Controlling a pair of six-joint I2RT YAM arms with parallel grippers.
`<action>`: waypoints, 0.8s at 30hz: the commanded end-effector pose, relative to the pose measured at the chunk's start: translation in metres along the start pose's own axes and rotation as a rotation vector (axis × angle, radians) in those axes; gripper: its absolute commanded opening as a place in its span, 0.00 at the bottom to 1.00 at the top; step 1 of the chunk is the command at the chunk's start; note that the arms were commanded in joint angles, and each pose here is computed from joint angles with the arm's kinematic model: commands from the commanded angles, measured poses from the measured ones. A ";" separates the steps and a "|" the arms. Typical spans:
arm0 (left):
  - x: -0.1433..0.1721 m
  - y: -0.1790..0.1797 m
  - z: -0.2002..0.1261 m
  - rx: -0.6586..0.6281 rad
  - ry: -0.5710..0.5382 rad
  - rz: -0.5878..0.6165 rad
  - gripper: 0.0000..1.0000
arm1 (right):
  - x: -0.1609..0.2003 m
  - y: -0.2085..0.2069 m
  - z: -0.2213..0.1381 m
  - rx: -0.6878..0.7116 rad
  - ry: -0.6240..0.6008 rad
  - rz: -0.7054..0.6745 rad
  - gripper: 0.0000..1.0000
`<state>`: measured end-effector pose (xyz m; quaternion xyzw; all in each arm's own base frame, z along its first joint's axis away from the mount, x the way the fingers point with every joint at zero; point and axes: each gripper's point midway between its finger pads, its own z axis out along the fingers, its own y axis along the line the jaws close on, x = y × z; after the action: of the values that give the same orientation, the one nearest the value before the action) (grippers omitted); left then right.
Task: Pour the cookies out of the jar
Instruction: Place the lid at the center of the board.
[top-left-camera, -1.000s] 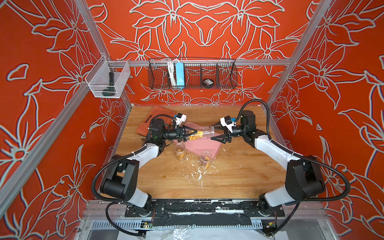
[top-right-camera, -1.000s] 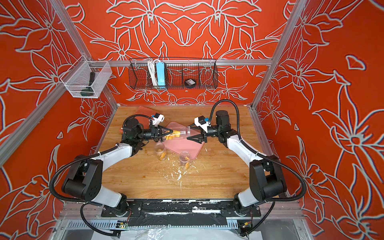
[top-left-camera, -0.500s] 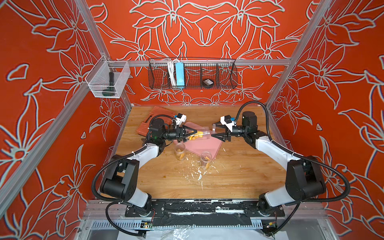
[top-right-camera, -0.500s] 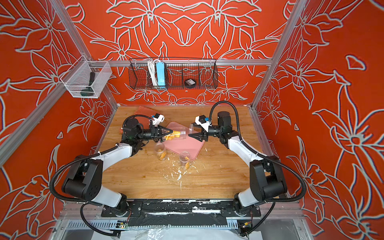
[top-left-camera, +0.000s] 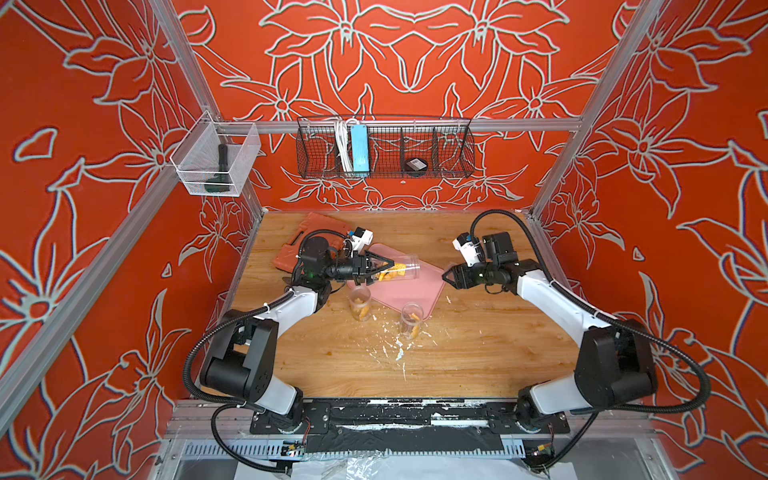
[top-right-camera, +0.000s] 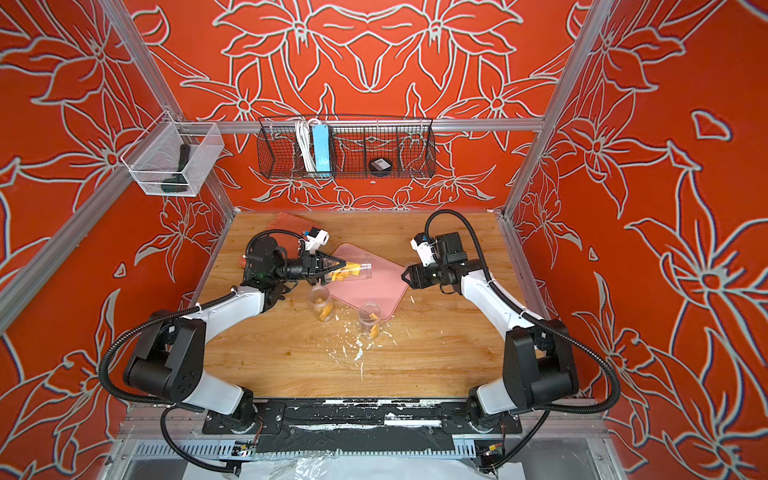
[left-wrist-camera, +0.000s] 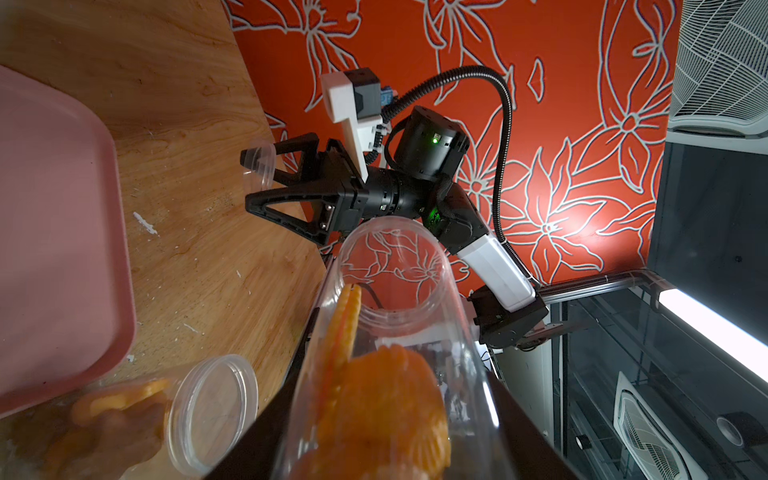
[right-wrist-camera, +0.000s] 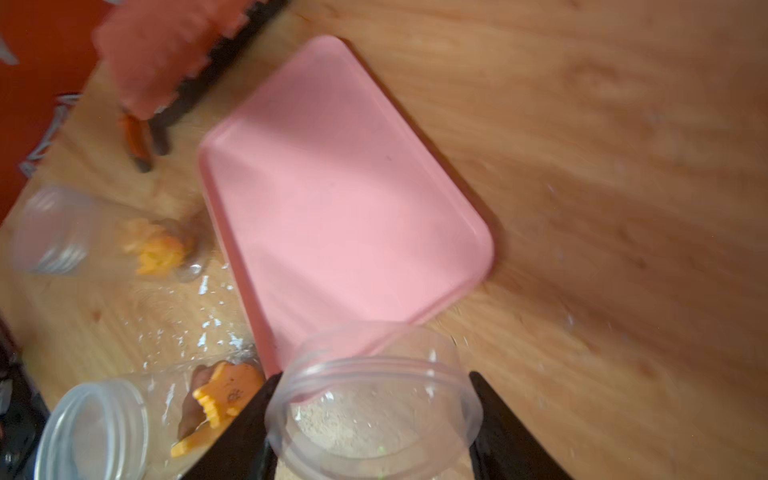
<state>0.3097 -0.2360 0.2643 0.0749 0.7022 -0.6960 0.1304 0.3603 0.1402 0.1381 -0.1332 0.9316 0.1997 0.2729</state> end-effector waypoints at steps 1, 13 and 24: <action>0.002 -0.018 -0.002 0.018 0.012 0.060 0.45 | 0.046 -0.058 0.000 0.274 0.235 0.249 0.04; 0.003 -0.021 -0.003 0.013 0.011 0.072 0.45 | 0.098 -0.086 0.038 0.319 0.495 0.361 0.15; 0.003 -0.018 -0.002 0.012 0.011 0.069 0.45 | 0.101 -0.085 0.044 0.304 0.506 0.355 0.46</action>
<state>0.3055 -0.2351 0.2661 0.0770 0.7053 -0.6923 0.1314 0.3350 0.0714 0.0252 0.0267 0.9967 0.0712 0.0275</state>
